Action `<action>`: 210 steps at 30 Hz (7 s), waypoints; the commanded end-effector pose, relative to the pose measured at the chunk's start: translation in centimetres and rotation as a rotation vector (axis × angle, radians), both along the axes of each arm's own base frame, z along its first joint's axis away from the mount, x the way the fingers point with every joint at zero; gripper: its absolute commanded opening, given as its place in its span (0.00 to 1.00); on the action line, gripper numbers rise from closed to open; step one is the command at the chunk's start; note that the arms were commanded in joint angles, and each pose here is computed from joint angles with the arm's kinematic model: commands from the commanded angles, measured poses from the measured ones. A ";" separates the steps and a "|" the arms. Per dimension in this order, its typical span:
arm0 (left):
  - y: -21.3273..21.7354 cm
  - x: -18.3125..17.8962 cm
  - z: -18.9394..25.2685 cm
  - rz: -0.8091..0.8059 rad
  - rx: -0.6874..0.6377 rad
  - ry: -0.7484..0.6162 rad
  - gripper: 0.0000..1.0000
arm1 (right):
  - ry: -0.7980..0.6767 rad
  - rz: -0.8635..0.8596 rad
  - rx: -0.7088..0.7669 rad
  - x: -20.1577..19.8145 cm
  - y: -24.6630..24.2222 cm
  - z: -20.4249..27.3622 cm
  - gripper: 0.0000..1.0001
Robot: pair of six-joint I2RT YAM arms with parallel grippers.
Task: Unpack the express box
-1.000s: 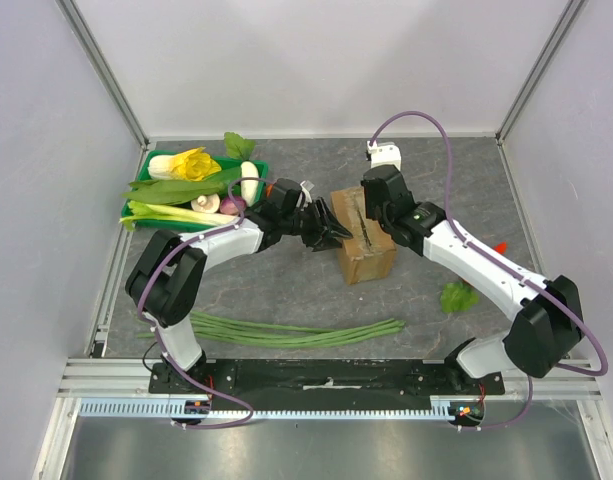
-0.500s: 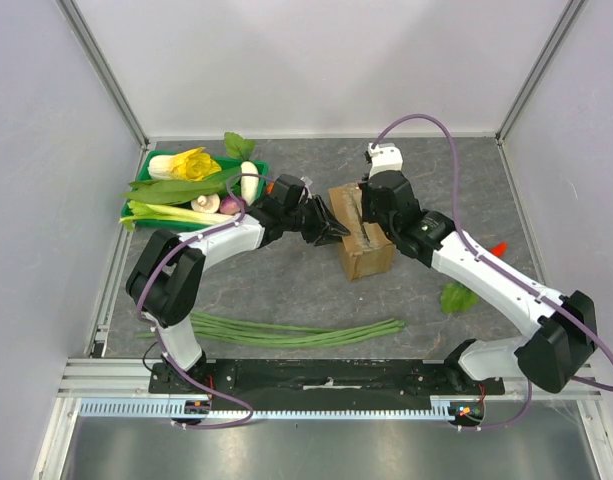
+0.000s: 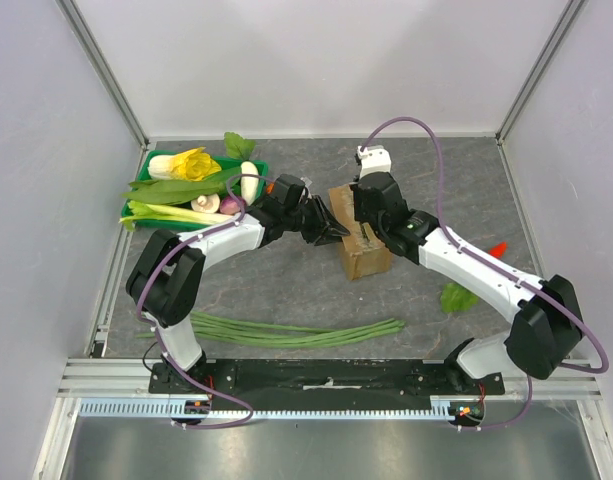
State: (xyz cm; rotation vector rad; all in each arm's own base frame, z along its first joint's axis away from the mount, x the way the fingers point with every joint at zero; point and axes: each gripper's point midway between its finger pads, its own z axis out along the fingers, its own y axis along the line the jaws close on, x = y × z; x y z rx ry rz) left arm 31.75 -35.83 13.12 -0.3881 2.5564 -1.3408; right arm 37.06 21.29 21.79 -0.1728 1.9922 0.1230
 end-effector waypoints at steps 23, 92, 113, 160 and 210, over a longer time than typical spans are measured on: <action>-1.4 1.9 0.1 0.077 -0.027 0.036 0.30 | 0.085 0.008 -0.021 -1.6 -0.5 -3.9 0.00; -2.2 2.7 7.6 -0.074 -0.017 -0.313 0.56 | 0.091 -0.215 -0.061 -8.6 -11.3 5.5 0.00; 4.2 0.2 5.4 -0.062 0.144 -0.370 0.58 | 0.313 0.065 0.137 -7.1 -3.6 -2.1 0.00; 10.8 4.1 -0.6 0.023 0.161 -0.300 0.50 | -0.051 0.431 0.149 -3.3 7.1 5.4 0.00; 13.6 2.9 5.1 -0.042 0.190 -0.715 0.62 | -0.022 0.564 0.019 -3.5 9.7 -1.8 0.00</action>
